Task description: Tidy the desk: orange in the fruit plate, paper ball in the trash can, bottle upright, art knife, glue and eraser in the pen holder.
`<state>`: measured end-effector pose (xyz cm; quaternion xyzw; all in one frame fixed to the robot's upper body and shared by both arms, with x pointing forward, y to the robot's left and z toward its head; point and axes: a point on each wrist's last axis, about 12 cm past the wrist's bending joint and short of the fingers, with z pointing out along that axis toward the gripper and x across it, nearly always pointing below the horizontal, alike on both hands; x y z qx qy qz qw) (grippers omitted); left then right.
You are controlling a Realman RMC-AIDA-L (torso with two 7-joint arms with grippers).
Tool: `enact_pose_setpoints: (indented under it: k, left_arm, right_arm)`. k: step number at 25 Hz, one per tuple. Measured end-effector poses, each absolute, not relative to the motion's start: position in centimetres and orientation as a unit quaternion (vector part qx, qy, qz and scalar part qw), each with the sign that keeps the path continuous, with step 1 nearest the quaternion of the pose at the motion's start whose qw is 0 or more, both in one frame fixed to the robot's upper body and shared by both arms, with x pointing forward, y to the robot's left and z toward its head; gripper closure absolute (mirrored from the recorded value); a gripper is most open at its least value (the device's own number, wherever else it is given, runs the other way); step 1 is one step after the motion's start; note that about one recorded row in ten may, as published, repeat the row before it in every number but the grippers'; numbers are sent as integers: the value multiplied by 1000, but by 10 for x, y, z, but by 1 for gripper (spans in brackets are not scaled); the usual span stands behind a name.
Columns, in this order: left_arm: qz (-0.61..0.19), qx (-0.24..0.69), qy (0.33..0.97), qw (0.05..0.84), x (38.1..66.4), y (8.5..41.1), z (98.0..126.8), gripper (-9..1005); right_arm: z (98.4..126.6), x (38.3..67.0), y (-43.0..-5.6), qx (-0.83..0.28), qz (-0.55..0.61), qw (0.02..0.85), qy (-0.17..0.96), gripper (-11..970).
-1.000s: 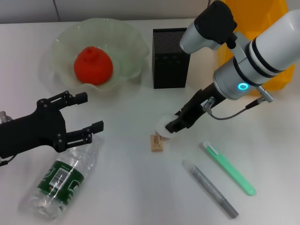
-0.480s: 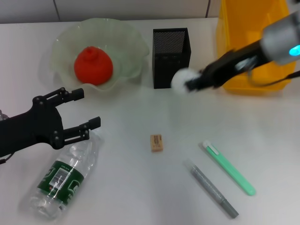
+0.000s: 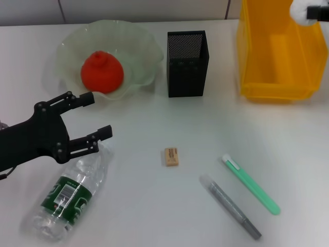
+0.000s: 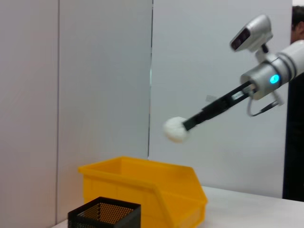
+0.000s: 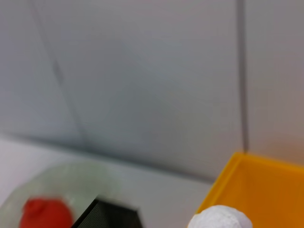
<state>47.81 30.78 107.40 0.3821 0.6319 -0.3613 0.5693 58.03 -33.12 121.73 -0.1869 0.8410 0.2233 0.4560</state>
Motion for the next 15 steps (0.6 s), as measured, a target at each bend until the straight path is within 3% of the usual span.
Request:
enact_pose_setpoints:
  k: [6, 12, 15]
  left_arm:
    - [-380, 373, 638, 556, 482, 305, 1078, 181]
    - [-389, 363, 649, 544, 487, 307, 1089, 179]
    - [-391, 357, 654, 540, 489, 308, 1098, 178]
  right_arm:
    - [1175, 602, -336, -160, 218, 473, 838, 498]
    - [1175, 598, -332, -177, 222, 486, 827, 273]
    - [1175, 577, -332, -205, 265, 518, 787, 186]
